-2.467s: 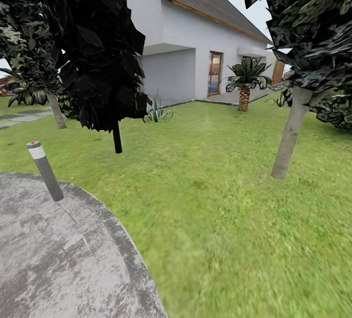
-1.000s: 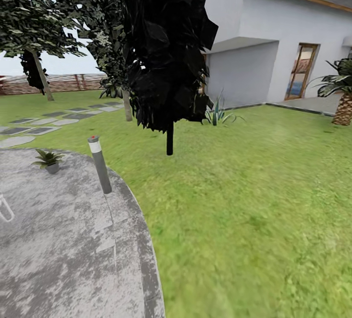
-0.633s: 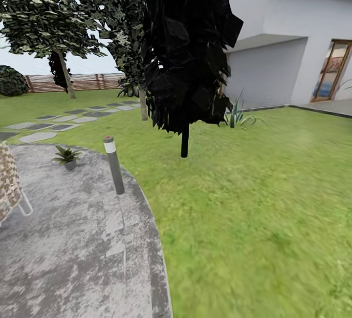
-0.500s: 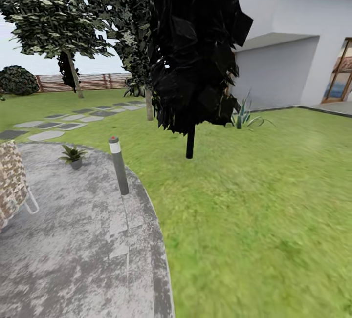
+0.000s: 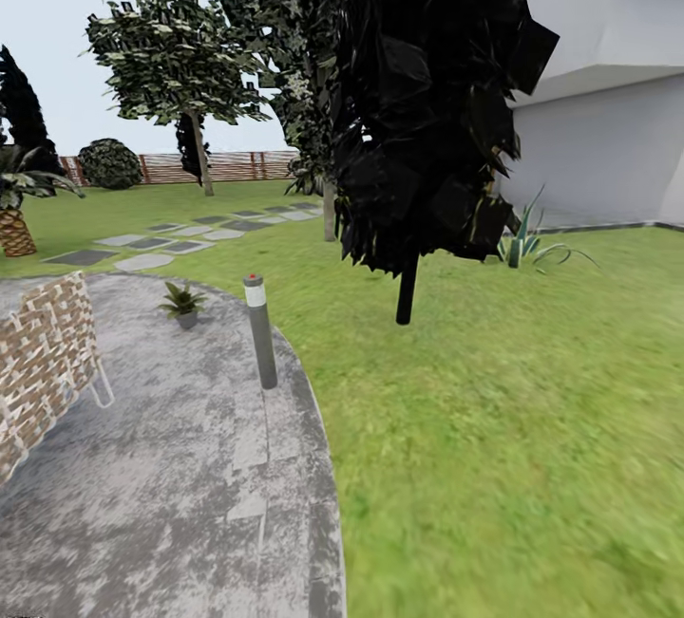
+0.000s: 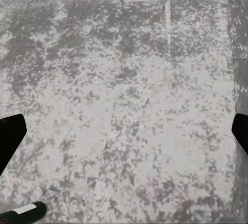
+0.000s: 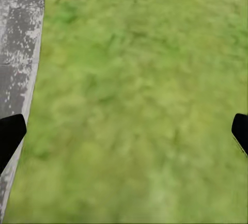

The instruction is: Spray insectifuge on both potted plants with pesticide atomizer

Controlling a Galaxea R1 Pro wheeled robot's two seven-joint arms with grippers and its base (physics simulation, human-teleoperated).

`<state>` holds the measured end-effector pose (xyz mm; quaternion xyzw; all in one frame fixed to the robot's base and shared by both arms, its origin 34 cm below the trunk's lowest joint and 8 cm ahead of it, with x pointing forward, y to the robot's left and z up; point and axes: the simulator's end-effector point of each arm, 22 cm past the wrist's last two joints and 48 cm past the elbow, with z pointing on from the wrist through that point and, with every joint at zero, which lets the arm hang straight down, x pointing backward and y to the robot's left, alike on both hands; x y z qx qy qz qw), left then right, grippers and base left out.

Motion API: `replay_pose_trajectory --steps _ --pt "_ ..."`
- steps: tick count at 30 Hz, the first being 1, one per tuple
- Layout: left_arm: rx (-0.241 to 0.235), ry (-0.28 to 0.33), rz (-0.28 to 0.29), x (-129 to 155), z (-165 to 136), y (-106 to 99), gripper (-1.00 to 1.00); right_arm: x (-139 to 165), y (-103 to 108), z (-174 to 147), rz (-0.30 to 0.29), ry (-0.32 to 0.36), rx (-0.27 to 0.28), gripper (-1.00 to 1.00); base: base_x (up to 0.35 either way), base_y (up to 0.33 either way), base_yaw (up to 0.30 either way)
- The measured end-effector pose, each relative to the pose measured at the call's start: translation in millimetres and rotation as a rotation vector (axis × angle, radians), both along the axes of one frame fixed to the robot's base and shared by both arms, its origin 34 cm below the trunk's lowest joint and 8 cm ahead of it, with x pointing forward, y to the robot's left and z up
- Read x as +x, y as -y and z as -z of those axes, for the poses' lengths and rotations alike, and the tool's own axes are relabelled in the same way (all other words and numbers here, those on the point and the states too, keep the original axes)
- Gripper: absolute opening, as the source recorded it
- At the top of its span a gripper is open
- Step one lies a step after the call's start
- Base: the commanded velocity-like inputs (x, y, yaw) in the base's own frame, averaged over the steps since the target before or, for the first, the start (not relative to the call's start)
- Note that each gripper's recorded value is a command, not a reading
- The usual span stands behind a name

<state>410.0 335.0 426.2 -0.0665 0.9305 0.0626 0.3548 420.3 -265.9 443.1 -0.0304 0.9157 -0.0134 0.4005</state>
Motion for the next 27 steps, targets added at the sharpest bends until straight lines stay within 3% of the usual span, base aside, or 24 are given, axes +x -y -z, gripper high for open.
replay_pose_trajectory --steps 27 --pt "0.000 0.000 0.000 0.0 0.0 0.0 1.00 0.0 -0.1 0.0 0.000 0.000 0.000 1.00 0.312 -0.172 0.277"
